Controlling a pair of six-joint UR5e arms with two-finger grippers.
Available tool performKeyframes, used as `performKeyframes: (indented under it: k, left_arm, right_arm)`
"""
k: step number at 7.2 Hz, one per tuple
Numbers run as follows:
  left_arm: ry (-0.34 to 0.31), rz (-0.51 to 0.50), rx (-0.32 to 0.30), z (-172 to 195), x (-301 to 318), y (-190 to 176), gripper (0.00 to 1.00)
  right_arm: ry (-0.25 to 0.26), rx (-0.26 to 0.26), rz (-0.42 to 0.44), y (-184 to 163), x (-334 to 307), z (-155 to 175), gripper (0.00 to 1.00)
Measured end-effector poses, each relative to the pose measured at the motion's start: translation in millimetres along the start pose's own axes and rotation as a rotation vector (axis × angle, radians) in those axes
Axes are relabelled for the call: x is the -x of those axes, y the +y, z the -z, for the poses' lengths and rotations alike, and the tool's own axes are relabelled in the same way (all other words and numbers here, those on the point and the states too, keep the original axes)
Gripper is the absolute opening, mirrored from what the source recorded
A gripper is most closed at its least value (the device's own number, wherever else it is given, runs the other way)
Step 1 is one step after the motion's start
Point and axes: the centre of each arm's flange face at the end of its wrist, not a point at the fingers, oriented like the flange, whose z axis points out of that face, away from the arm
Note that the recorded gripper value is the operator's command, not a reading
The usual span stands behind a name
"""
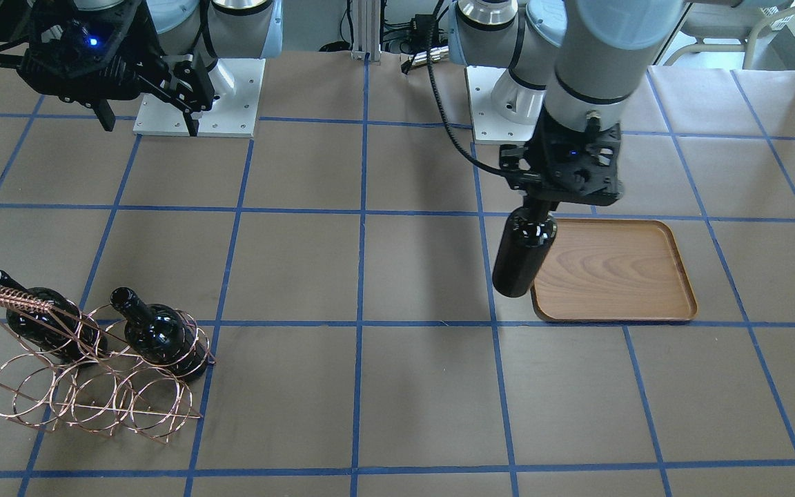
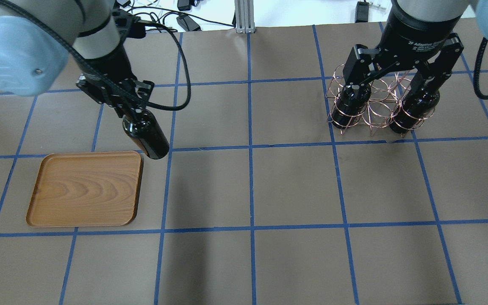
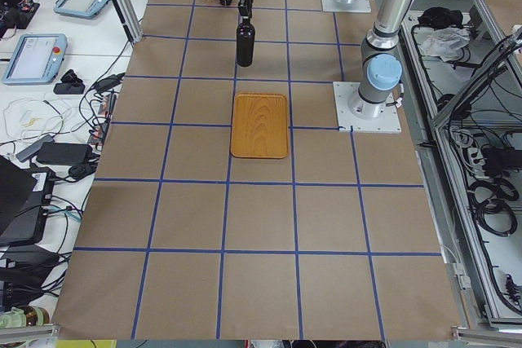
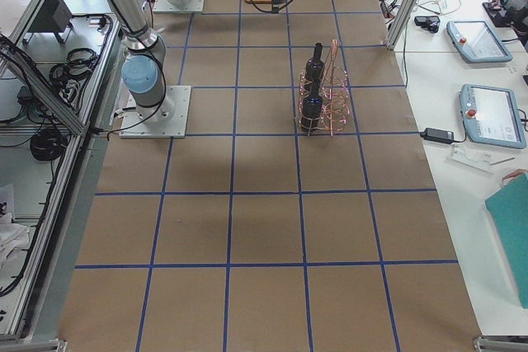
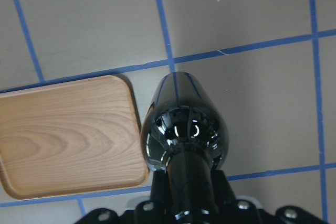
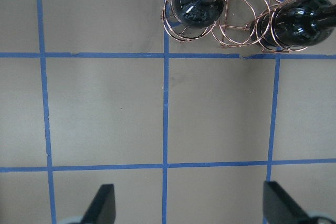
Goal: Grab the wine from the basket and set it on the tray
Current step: 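Lift the bottle with the left gripper and tilt it over the wooden tray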
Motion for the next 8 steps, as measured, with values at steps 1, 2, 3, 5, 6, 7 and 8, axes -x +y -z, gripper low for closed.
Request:
performKeyframes:
  k: [1,2,3,5,6,7,8]
  left_arm:
    - [0.003,-0.006,0.007,-1.3,47.1,1.4,0.0]
    - [0.013,-0.026,0.019,-8.7,95.7,6.5,0.0]
    - [0.033,-0.027,0.042,-24.6,139.3,15.6,0.0]
    - [0.07,-0.012,0.08,-67.5,192.9,34.8,0.0]
    - [0.08,-0.009,0.088,-80.2,204.9,39.9,0.0]
    - [0.086,-0.005,0.094,-87.9,212.2,41.6,0.0]
    - [0.089,-0.004,0.1,-92.7,215.4,41.8,0.39]
  right_arm:
    - [0.0,0.0,0.0,0.0,-0.1,-0.1,1.0]
    - [0.0,0.0,0.0,0.0,0.0,-0.1,1.0]
    - [-0.001,0.0,0.0,-0.1,0.1,-0.2,1.0]
    - [-0.001,0.0,0.0,0.0,0.2,-0.1,1.0]
    - [-0.001,0.0,0.0,0.0,0.2,-0.2,1.0]
    - [-0.001,0.0,0.0,0.0,0.2,-0.1,1.0]
    - [-0.001,0.0,0.0,0.1,0.2,-0.1,1.0]
